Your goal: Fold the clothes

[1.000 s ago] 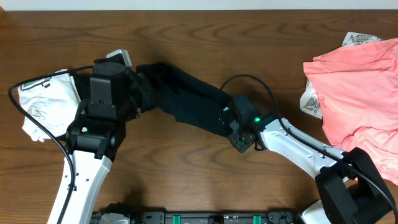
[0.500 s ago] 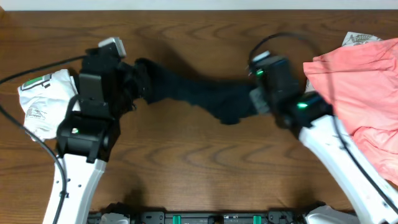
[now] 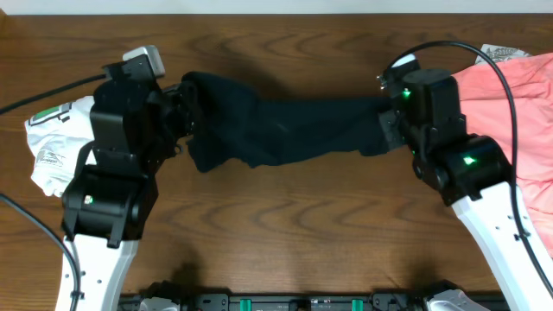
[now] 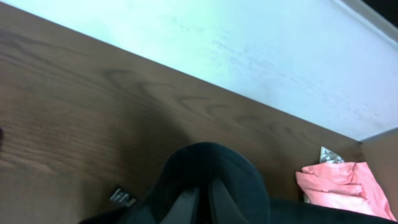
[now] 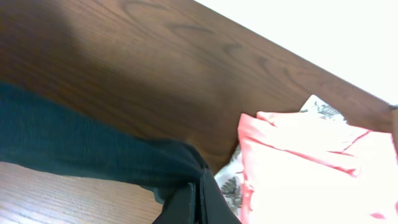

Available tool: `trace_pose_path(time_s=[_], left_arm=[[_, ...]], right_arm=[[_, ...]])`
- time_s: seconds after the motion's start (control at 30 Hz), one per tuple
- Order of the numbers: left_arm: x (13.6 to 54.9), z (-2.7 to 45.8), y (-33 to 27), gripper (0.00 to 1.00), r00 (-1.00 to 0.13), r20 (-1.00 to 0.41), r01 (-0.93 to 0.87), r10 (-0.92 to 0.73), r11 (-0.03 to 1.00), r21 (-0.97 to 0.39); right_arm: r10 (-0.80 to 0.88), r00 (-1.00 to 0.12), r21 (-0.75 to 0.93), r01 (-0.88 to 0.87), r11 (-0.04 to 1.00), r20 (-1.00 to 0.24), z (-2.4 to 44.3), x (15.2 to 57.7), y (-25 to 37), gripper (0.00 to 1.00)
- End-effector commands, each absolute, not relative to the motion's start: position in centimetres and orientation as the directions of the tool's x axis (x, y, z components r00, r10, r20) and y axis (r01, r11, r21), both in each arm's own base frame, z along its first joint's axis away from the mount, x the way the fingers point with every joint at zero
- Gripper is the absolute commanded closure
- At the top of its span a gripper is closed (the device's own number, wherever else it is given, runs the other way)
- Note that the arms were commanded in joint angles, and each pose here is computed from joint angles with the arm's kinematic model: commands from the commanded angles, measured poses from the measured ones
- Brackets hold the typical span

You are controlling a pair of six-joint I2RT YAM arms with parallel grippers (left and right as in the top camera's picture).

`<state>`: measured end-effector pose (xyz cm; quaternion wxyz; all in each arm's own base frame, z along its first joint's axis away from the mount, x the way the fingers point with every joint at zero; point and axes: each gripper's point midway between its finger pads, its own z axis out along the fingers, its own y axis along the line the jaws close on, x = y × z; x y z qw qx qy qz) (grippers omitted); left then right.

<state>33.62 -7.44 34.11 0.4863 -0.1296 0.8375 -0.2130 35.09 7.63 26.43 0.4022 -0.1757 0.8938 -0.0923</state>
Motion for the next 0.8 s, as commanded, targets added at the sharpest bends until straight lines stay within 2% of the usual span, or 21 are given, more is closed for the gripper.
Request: trace_pose_path(time_s=[0.0,0.17,0.33,0.6,0.77], left_arm=[[32.5,36.8,-6.6,0.94,-0.419,-0.804,0.011,-0.422,0.883,-0.469],[31.9,37.7,-5.9,0.94,-0.38,-0.82,-0.004,-0.429,0.887,-0.462],[33.3,36.0,-6.1,0.94,-0.423,-0.802,-0.029,-0.422,0.891,-0.453],[39.1,30.2,-7.2,0.94,-0.525,-0.75,-0.086,-0.403,0.901,-0.424],[44.5,29.1,-8.3,0.94,-0.465,-0.782,-0.045,-0.414,0.894,-0.446]], right_arm=[[-0.439,-0.551,-0.366,-0.244,0.898,-0.71,29.6,34.8,6.9,0.99],[-0.439,-0.521,-0.37,-0.237,0.898,-0.732,31.0,35.1,7.0,0.99],[-0.434,-0.53,-0.364,-0.237,0.901,-0.728,30.0,36.8,7.0,0.99],[-0.424,-0.588,-0.345,-0.249,0.905,-0.688,24.4,42.6,7.2,0.99],[-0.376,-0.472,-0.354,-0.139,0.925,-0.798,24.9,48.7,7.0,0.99]])
